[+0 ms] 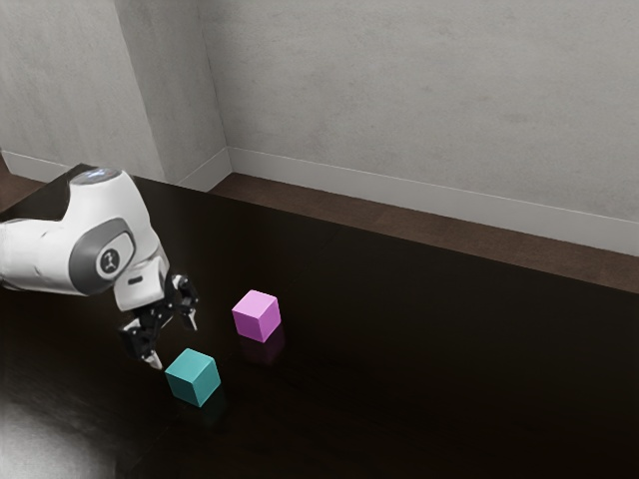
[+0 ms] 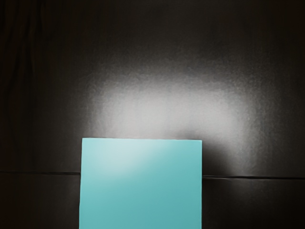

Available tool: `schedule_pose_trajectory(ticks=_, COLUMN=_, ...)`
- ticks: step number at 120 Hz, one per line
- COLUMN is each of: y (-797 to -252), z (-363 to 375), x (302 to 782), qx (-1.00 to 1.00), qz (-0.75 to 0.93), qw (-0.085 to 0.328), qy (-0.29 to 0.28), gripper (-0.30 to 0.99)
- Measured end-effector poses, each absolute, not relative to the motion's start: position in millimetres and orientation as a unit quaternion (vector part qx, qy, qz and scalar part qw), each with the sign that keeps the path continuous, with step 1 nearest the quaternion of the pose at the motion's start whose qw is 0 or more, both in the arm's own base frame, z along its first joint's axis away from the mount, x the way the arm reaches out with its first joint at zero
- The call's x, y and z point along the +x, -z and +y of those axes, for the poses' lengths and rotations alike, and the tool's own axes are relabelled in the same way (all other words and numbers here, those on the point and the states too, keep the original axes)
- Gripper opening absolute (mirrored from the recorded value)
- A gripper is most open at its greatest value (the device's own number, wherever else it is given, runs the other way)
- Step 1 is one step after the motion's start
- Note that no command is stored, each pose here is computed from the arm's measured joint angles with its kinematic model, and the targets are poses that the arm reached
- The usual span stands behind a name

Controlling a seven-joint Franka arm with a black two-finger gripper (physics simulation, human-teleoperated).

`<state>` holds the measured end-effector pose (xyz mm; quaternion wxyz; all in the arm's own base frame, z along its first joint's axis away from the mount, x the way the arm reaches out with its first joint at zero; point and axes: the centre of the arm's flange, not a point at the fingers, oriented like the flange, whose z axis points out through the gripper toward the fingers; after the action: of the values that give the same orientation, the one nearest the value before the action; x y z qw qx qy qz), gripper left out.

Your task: Pick up the blue block with one arm, and put the blue block on the pink block with one arm

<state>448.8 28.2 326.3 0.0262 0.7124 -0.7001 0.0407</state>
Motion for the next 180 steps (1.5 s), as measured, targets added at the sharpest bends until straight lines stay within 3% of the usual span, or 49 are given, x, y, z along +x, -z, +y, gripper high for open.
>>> schedule_pose_trajectory(ticks=98, y=-248.8, z=26.2, x=463.0, qx=0.705, qz=-0.706, qw=0.06, qy=-0.042, gripper=0.69)
schedule_pose_trajectory(ticks=120, y=-247.5, z=27.1, x=464.3, qx=0.705, qz=-0.706, qw=0.057, qy=-0.046, gripper=0.46)
schedule_pose_trajectory(ticks=145, y=-285.9, z=9.6, x=468.1, qx=0.685, qz=-0.725, qw=0.033, qy=-0.067, gripper=0.33)
schedule_pose_trajectory(ticks=180, y=-363.5, z=5.5, x=505.0, qx=0.667, qz=-0.74, qw=0.037, qy=-0.079, gripper=0.35)
